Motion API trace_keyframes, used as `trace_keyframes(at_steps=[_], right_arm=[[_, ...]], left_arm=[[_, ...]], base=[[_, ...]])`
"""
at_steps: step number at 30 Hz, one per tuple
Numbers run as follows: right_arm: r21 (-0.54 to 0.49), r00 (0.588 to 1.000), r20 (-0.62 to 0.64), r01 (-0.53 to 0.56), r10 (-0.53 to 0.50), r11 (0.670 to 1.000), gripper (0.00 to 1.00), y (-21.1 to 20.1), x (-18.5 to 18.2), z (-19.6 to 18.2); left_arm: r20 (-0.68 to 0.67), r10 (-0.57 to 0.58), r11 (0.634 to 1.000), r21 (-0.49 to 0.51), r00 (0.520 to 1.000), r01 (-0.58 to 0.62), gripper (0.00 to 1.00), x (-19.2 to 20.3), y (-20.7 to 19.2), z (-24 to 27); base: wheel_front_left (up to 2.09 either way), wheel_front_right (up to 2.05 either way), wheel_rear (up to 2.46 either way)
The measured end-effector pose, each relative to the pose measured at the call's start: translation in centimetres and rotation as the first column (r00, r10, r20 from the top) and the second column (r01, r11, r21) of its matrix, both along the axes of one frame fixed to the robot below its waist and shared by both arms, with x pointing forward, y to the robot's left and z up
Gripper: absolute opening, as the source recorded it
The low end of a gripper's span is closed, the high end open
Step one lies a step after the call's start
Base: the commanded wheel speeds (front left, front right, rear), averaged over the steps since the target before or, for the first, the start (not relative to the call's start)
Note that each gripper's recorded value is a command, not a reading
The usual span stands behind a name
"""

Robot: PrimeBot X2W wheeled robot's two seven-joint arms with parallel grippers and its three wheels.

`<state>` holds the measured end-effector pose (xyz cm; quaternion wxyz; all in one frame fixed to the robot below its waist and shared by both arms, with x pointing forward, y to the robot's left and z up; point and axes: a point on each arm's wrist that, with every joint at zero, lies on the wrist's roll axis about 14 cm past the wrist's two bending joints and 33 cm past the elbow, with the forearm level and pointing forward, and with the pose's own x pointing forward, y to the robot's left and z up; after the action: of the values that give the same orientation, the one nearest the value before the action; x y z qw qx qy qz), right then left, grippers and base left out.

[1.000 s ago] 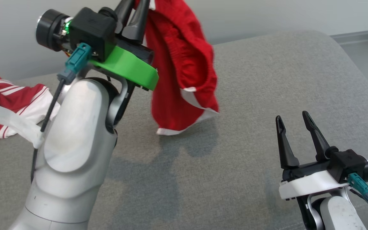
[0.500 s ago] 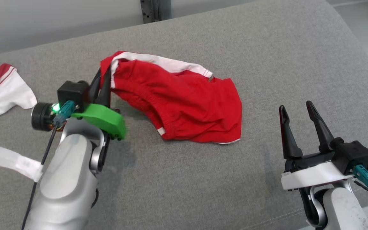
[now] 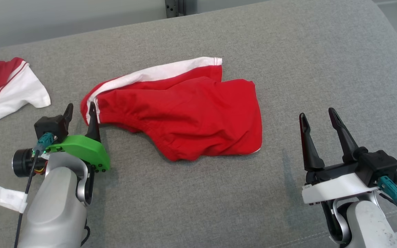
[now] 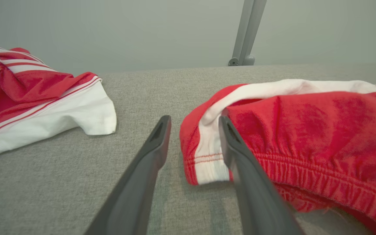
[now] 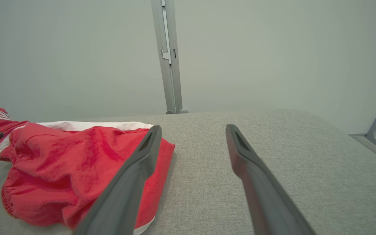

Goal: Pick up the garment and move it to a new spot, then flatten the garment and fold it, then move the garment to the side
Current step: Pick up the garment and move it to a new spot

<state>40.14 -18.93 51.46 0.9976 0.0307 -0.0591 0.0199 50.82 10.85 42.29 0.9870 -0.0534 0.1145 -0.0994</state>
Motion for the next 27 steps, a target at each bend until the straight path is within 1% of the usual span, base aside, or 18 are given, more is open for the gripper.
trace_keyframes(at_steps=[5,10,14,21,27], right_arm=[[-0.002,1.0,0.009,-0.011,0.011,1.0,1.0,0.4,-0.2,0.3],[-0.005,1.0,0.02,-0.023,0.023,1.0,1.0,0.8,-0.6,0.8],[-0.009,0.999,0.04,-0.031,0.031,0.999,1.0,1.1,-0.9,1.5],[-0.021,0.995,0.083,-0.046,0.047,0.999,1.0,1.6,-1.6,3.0],[-0.035,0.992,0.106,-0.059,0.063,0.998,1.0,2.2,-2.5,3.8]], left_arm=[[-0.01,0.021,1.0,-0.015,1.0,-0.021,1.0,-1.3,0.8,-0.2],[0.072,0.043,0.997,-0.073,0.996,-0.038,1.0,-2.2,1.1,2.4],[0.115,0.062,0.993,-0.104,0.991,-0.05,1.0,-3.8,1.3,3.8],[0.195,0.086,0.99,-0.124,0.977,-0.062,1.0,-6.8,1.9,6.2],[0.214,0.098,0.989,-0.133,0.972,-0.07,1.0,-10.0,2.3,6.7]], base=[[0.0,0.0,0.0],[0.0,0.0,0.0],[0.0,0.0,0.0],[0.0,0.0,0.0],[0.0,0.0,0.0]])
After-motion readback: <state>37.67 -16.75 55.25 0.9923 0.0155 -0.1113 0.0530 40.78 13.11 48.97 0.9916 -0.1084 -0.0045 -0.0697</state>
